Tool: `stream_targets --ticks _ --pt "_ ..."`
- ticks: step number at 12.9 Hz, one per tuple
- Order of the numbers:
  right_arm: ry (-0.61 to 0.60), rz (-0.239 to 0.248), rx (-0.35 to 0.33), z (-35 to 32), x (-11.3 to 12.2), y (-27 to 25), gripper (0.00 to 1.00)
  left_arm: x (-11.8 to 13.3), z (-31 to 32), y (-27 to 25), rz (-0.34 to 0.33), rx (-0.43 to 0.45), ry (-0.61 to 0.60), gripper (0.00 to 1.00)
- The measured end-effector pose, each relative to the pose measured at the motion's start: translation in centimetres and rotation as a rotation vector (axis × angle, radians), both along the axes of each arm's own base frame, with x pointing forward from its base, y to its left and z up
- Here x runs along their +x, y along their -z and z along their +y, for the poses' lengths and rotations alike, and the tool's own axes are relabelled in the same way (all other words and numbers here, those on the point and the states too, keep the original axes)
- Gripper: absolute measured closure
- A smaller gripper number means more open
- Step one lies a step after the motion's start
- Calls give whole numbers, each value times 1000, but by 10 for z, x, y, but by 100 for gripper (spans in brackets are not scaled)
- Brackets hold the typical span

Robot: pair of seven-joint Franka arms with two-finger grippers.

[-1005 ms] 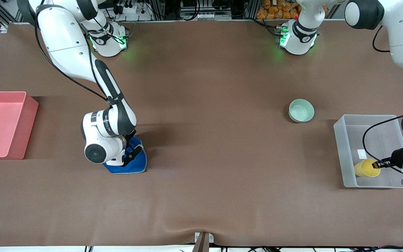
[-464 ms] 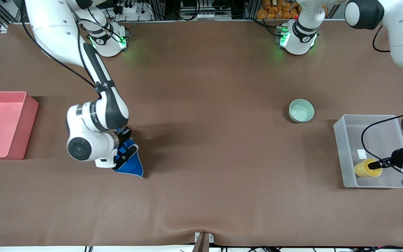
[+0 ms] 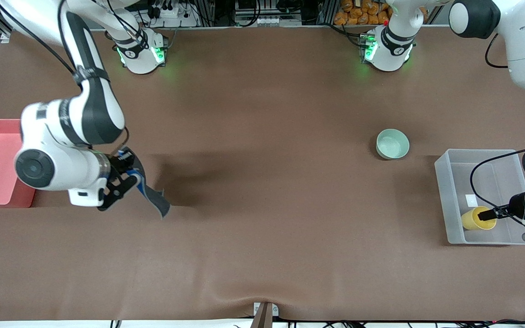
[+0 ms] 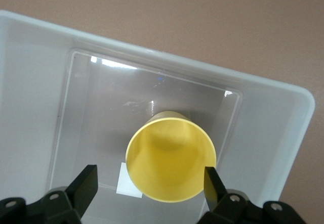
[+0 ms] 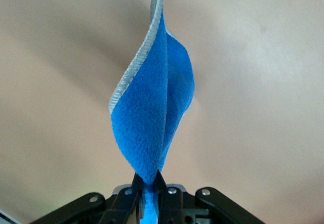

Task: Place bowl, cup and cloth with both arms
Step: 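Lift the blue cloth with the right gripper while the left gripper releases the cup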

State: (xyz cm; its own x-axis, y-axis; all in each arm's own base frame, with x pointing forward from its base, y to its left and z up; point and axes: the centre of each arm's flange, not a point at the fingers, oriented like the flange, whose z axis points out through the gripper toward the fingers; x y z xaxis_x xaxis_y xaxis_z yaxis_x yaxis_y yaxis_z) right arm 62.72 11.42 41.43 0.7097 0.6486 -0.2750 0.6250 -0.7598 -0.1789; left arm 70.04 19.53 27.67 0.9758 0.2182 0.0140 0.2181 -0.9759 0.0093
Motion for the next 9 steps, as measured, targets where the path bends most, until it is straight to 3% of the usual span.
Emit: stream_targets --ticks 4,5,9 --pt "-14 22 -73 -14 -8 -12 93 0 0 0 0 0 0 7" --pt "-17 31 -87 -16 -11 -17 93 0 -2 -8 28 19 59 7" --pt "-38 25 -100 0 -23 -40 93 -6 -19 -108 36 40 146 7"
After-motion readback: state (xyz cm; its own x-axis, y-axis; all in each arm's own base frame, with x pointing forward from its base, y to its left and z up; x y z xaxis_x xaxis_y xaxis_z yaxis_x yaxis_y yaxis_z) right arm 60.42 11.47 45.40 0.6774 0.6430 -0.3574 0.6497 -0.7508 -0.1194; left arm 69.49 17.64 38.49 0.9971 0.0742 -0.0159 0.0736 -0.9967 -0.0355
